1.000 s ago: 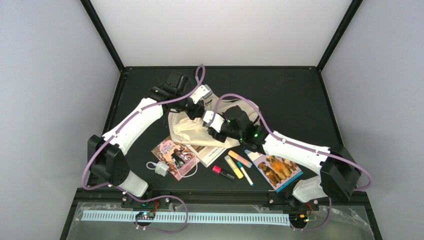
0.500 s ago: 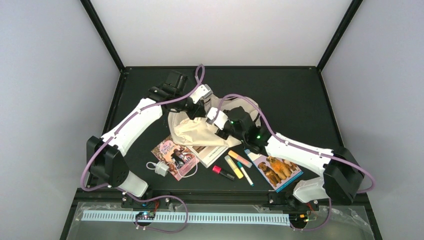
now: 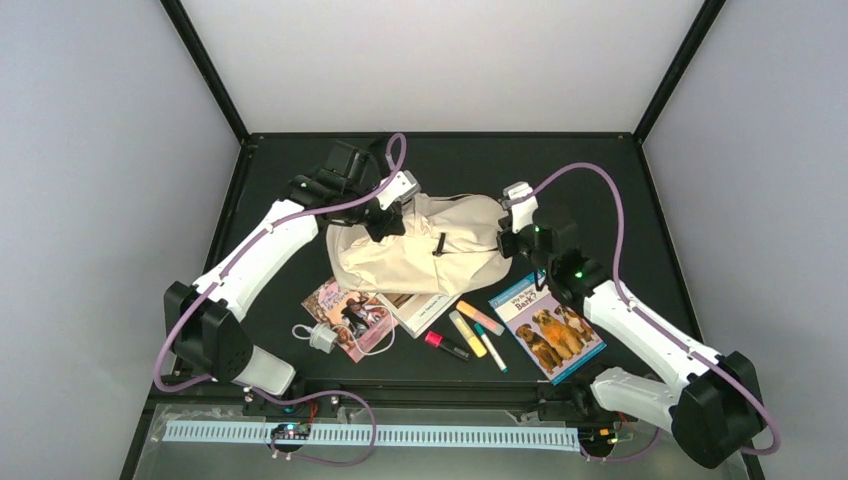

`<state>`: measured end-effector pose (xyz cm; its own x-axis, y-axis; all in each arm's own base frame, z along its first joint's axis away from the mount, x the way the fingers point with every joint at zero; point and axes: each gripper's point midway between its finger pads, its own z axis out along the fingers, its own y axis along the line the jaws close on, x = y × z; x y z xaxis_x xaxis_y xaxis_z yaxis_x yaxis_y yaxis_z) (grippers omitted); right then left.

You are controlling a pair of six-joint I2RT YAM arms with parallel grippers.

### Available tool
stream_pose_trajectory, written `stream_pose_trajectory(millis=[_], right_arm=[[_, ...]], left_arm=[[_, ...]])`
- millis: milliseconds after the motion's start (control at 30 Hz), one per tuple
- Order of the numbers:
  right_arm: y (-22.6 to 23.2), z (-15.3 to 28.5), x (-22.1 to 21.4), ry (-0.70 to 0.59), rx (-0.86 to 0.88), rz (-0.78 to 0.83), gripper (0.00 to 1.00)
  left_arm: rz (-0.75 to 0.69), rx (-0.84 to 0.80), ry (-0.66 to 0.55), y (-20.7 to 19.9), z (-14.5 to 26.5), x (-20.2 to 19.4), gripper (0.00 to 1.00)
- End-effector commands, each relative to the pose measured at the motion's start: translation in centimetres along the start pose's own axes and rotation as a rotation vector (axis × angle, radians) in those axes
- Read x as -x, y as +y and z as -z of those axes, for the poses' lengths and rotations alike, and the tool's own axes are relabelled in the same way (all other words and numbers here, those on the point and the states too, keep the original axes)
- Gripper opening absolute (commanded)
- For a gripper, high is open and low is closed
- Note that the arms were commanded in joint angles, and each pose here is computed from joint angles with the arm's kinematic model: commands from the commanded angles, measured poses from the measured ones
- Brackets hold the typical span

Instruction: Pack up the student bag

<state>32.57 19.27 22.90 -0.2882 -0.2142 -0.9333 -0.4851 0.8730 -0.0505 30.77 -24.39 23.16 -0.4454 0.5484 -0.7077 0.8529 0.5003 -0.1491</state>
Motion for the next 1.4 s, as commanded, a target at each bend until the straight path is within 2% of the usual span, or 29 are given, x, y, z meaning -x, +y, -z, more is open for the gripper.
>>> stream_pose_trajectory(millis=[0,67,167,333,433,667,833,900,967,1133,1367], right_arm=[[1.0,0.7,0.2,-0.002,0.091,-0.088,0.01],[2.9,0.9,1.0,-0.003,0.196,-0.07,0.02],[5.9,1.8,2.7,-0.035,0.327,-0.092,0.11],[10.3,3.1,3.9,-0.021,0.572,-0.348,0.29],[11.6,2.8,3.6,-0.005,0.636,-0.45,0.33],[10.9,-0.7,2.8,0.084,0.545,-0.494,0.33],[10.6,-0.8,2.1,0.099,0.512,-0.489,0.34],[10.6,-0.9,2.1,0.093,0.514,-0.482,0.33],[10.8,-1.2,2.1,0.098,0.529,-0.483,0.29],[10.8,-1.5,2.0,0.111,0.52,-0.496,0.02],[9.2,-0.3,1.5,0.094,0.459,-0.489,0.01]], left_arm=[[-0.051,0.009,-0.08,-0.6,2.1,2.0,0.01],[-0.026,0.002,-0.085,-0.7,2.1,2.2,0.02],[0.012,-0.016,-0.092,-1.0,2.1,2.4,0.02],[0.03,-0.016,-0.103,-1.1,2.3,2.5,0.02],[0.034,-0.033,-0.113,-1.4,2.5,2.8,0.01],[0.039,-0.057,-0.133,-1.9,2.8,3.3,0.02],[0.037,-0.071,-0.139,-2.2,2.9,3.3,0.01],[0.036,-0.078,-0.141,-2.3,2.9,3.3,0.02],[0.039,-0.077,-0.141,-2.3,2.9,3.3,0.01],[0.029,-0.071,-0.139,-2.4,3.1,3.2,0.02],[0.006,-0.027,-0.111,-1.9,3.2,2.4,0.02]])
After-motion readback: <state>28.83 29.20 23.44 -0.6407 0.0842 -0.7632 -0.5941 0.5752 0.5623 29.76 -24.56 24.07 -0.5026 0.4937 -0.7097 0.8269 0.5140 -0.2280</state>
